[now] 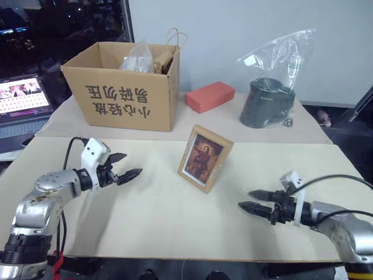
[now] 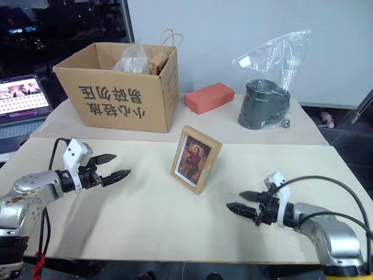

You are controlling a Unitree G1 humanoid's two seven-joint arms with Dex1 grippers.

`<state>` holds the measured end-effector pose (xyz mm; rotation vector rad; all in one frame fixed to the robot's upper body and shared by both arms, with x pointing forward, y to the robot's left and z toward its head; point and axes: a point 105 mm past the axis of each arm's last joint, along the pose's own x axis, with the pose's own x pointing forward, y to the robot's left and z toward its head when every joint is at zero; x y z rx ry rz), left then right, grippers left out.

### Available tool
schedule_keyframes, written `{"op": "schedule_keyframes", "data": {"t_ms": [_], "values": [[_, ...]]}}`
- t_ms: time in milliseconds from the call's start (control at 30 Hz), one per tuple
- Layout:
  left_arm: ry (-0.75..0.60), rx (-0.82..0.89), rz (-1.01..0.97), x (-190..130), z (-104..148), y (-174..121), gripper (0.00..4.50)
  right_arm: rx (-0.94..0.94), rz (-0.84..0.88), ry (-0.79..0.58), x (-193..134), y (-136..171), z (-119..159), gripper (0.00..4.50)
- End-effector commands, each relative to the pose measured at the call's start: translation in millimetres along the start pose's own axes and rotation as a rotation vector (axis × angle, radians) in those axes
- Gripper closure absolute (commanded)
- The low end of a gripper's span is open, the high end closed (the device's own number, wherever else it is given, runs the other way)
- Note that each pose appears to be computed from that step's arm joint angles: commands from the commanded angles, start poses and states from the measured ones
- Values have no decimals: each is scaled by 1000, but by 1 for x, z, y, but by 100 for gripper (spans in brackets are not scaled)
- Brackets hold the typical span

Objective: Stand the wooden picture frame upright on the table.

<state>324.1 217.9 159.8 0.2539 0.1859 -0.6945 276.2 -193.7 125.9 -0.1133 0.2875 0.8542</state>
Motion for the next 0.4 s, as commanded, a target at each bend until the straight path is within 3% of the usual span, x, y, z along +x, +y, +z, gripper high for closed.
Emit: {"op": "schedule_keyframes", "data": {"t_ms": [33, 200, 400], "values": [[34, 86, 37, 7, -10, -1, 0, -421, -189, -40, -7, -1, 37, 6], [24, 109, 32, 16, -15, -8, 0, -392, -276, -64, -13, -13, 41, 6], [-5, -3, -47, 22, -13, -24, 0, -370, -283, -61, -14, -19, 40, 6]]}}
